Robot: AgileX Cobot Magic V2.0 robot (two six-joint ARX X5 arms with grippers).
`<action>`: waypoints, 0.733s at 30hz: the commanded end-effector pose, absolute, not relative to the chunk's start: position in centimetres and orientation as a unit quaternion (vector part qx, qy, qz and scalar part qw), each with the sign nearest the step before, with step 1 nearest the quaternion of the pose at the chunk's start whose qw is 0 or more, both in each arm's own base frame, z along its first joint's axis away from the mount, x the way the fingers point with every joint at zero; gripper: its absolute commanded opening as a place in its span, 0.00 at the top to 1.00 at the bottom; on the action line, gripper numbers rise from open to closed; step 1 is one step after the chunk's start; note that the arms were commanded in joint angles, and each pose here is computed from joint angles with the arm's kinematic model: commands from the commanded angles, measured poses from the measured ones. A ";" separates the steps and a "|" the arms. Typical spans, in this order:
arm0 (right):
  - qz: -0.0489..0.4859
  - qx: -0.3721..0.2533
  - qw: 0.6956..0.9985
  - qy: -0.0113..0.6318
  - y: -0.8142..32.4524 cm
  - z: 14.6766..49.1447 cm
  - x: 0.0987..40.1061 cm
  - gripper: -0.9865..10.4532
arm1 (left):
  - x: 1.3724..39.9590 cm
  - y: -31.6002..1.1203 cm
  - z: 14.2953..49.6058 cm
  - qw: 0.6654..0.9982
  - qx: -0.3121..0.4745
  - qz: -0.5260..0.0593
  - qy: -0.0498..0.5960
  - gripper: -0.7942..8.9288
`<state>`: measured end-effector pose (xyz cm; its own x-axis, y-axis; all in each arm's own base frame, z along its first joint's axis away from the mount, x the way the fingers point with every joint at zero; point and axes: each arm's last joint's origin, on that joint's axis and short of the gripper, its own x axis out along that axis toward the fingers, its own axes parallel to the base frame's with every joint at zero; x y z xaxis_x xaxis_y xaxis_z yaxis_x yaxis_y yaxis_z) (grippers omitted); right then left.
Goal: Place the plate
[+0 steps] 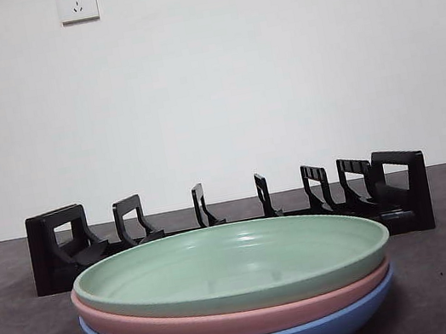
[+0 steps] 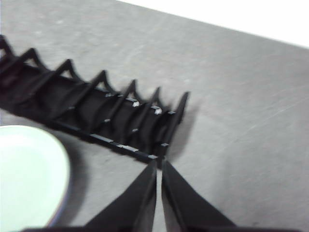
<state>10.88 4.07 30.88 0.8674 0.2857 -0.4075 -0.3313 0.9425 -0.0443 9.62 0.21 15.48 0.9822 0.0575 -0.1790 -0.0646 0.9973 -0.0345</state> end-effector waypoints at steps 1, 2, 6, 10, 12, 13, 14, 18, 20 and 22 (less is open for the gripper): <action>0.136 -0.085 0.974 0.160 3.2 30.0 10.6 0.90 | 9.6 0.2 15.1 0.995 -0.020 0.031 0.097 0.91; 0.118 -0.079 0.980 0.141 2.8 29.1 10.5 0.90 | 9.6 0.2 15.0 0.995 -0.020 0.031 0.097 0.91; 0.069 -0.058 0.993 0.069 1.5 24.8 10.0 0.90 | 9.6 0.2 15.1 0.995 -0.020 0.031 0.097 0.91; 0.036 -0.055 0.996 0.055 0.8 20.2 9.8 0.90 | 9.6 0.2 15.0 0.995 -0.020 0.032 0.097 0.91; 0.033 -0.050 0.996 0.061 0.6 18.2 9.8 0.90 | 9.6 0.2 15.0 0.995 -0.020 0.032 0.097 0.91; 0.031 -0.048 0.997 0.060 0.6 17.5 9.8 0.90 | 9.6 0.2 15.0 0.995 -0.020 0.031 0.097 0.91; 0.029 -0.048 0.997 0.058 0.5 16.8 9.9 0.90 | 9.6 0.2 15.0 0.995 -0.020 0.031 0.097 0.91; 0.026 -0.051 0.996 0.074 0.5 15.2 9.6 0.90 | 9.6 0.2 15.1 0.995 -0.020 0.031 0.097 0.91; 0.026 -0.056 0.995 0.074 0.5 15.2 9.6 0.90 | 9.6 0.2 15.0 0.994 -0.020 0.031 0.099 0.91; 0.026 -0.057 0.995 0.072 0.5 15.2 9.6 0.90 | 9.6 0.2 15.1 0.995 -0.020 0.031 0.097 0.91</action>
